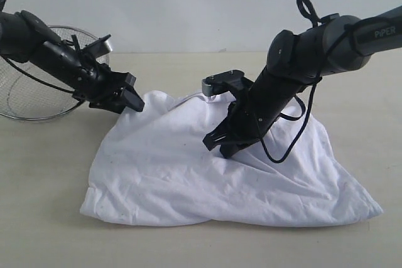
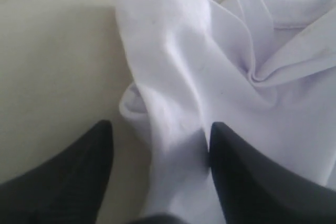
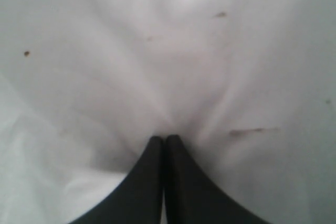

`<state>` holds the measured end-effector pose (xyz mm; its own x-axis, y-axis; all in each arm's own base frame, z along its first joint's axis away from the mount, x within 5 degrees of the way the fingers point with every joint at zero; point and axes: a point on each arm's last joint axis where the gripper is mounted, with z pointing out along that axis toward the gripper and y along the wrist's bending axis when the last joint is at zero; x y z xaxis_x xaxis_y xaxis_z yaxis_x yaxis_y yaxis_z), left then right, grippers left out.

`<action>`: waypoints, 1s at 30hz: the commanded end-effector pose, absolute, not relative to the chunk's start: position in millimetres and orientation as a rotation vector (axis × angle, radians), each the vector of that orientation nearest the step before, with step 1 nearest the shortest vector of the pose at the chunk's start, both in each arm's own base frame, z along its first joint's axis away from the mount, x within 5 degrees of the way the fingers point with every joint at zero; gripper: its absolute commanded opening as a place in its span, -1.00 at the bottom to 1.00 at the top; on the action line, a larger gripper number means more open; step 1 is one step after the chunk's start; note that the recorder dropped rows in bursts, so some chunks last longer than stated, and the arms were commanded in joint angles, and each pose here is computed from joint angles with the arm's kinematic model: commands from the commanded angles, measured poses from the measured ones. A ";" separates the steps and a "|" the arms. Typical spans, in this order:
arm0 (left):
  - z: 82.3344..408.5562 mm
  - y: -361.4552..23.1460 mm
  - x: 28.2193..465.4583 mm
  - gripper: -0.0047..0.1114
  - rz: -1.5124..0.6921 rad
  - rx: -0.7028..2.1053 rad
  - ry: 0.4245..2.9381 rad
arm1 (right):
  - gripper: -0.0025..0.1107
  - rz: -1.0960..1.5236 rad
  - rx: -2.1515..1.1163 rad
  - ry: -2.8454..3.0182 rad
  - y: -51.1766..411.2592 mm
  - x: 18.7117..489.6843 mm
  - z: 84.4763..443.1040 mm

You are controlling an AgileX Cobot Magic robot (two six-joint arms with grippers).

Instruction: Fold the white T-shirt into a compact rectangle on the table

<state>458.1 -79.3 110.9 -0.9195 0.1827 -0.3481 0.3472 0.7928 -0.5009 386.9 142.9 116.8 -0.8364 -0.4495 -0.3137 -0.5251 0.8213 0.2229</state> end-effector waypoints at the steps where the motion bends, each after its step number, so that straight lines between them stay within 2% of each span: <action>1: 108.8 -87.0 459.0 -0.03 -0.872 0.387 2.697 | -0.96 0.421 -0.820 2.832 139.2 379.7 99.7; 3: 111.2 -87.0 459.5 -0.08 -0.870 0.389 2.691 | -0.96 0.421 -0.817 2.833 139.2 379.7 99.7; 6: 112.7 -85.1 461.2 -0.28 -0.865 0.384 2.684 | -0.96 0.421 -0.817 2.833 139.2 379.7 99.7; 11: 111.8 -83.4 462.6 -0.84 -0.825 0.390 2.681 | -0.96 0.421 -0.817 2.833 139.2 379.7 99.7; 16: 114.5 -78.3 466.3 -0.84 -0.789 0.384 2.665 | -0.96 0.427 -0.819 2.841 139.3 378.8 99.6; 24: 136.3 -72.3 473.1 -0.84 -0.728 0.368 2.593 | -0.96 0.426 -0.797 2.852 139.1 378.8 99.6; 30: 130.8 -62.3 472.4 -0.84 -0.578 0.308 2.681 | -0.96 0.384 -0.780 2.873 136.4 378.8 98.7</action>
<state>468.3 -72.8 126.9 -0.9084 0.1435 -0.3927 0.3175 0.8478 -0.4247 386.8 142.2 116.6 -0.8559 -0.4216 -0.2995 -0.4933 0.8395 0.2278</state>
